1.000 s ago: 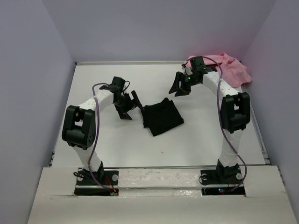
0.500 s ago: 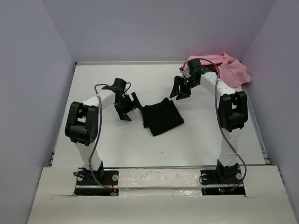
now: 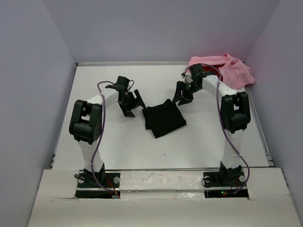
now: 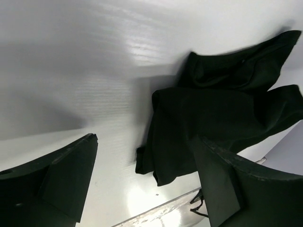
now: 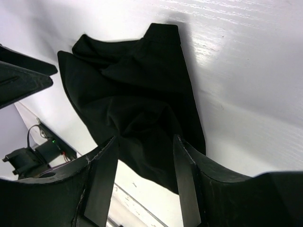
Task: Fold and stack the t-shirts
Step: Fold the tshirt
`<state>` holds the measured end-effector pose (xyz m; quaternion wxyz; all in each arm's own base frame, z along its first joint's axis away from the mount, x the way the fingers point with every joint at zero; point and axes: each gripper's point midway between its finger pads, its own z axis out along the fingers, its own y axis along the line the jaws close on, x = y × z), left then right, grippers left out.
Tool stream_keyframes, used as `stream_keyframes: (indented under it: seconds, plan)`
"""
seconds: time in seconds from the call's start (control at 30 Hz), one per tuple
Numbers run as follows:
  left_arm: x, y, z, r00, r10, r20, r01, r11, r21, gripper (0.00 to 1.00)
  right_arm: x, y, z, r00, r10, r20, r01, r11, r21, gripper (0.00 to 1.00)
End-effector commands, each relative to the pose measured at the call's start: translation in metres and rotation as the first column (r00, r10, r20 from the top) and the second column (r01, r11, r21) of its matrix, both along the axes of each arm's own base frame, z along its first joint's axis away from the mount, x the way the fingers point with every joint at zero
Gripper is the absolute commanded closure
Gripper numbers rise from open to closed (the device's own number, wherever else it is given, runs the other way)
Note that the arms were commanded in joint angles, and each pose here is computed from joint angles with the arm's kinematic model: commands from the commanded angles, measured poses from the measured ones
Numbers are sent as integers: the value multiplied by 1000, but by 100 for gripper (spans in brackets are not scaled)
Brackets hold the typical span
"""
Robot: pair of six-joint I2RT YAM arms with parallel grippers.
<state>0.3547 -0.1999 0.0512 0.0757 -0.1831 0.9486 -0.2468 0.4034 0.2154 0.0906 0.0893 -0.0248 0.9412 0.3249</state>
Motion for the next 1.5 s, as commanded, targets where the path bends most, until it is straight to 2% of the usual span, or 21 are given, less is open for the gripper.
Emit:
stream_keyframes:
  seconds: [0.0, 0.13, 0.17, 0.2, 0.23, 0.27, 0.4, 0.47, 0.53, 0.57, 0.6, 0.67, 0.83, 0.93, 0.97, 1.03, 1.13, 1.27, 1.47]
  plan:
    - [28, -10, 27, 992, 2, 128, 3, 999, -37, 13, -1, 8, -2, 1000, 18, -7, -18, 999, 38, 45]
    - [34, -15, 32, 990, 15, 140, -5, 998, -70, 32, 1, 10, -3, 1000, 18, -9, -18, 999, 44, 46]
    - [36, -16, 33, 989, 17, 146, -5, 997, -80, 48, 1, 10, -2, 1000, 18, -8, -17, 999, 46, 46]
    - [36, -19, 34, 989, 12, 145, 1, 996, -90, 59, 1, 10, -2, 1000, 19, -11, -18, 999, 48, 46]
    - [36, -20, 34, 990, 11, 143, 3, 995, -95, 65, 1, 11, -2, 1000, 19, -12, -18, 999, 51, 46]
    - [36, -20, 32, 990, 11, 138, 3, 995, -100, 66, 0, 11, -3, 1000, 19, -14, -19, 998, 52, 46]
    - [33, -22, 27, 992, 2, 124, 11, 994, -107, 66, 0, 12, -3, 1000, 19, -19, -18, 998, 60, 46]
    - [32, -22, 26, 993, 0, 120, 13, 994, -107, 63, 0, 12, -3, 1000, 17, -20, -16, 998, 62, 46]
    - [29, -21, 21, 994, -3, 105, 14, 995, -101, 54, 2, 13, -2, 1000, 16, -18, -15, 998, 66, 46]
    - [28, -20, 19, 995, -3, 100, 13, 995, -100, 43, 2, 13, -2, 1000, 16, -19, -14, 998, 68, 46]
    - [25, -20, 16, 996, -7, 90, 15, 995, -96, 38, 2, 13, -3, 1000, 15, -22, -13, 998, 68, 46]
    - [23, -19, 14, 996, -7, 85, 15, 995, -95, 33, 3, 14, -1, 1000, 14, -17, -13, 997, 71, 46]
    - [20, -20, 11, 997, -6, 75, 13, 995, -100, 37, 3, 15, -1, 1000, 13, -21, -11, 997, 76, 47]
    - [18, -22, 8, 998, -10, 65, 17, 995, -103, 45, 4, 16, -3, 1000, 11, -24, -9, 997, 81, 47]
    - [18, -23, 7, 998, -12, 65, 18, 995, -103, 51, 5, 16, -2, 1000, 10, -24, -8, 997, 81, 47]
    - [16, -25, 5, 998, -16, 58, 22, 994, -108, 55, 5, 17, -3, 1000, 9, -28, -7, 996, 84, 47]
    - [15, -31, 5, 998, -30, 54, 36, 992, -119, 54, 6, 17, -2, 1000, 9, -25, -7, 996, 88, 47]
    - [11, -35, 1, 999, -38, 38, 42, 991, -125, 45, 7, 18, -2, 1000, 9, -28, -7, 996, 91, 47]
    - [10, -37, 1, 999, -35, 36, 39, 992, -118, 46, 8, 19, -3, 1000, 12, -28, -10, 995, 95, 48]
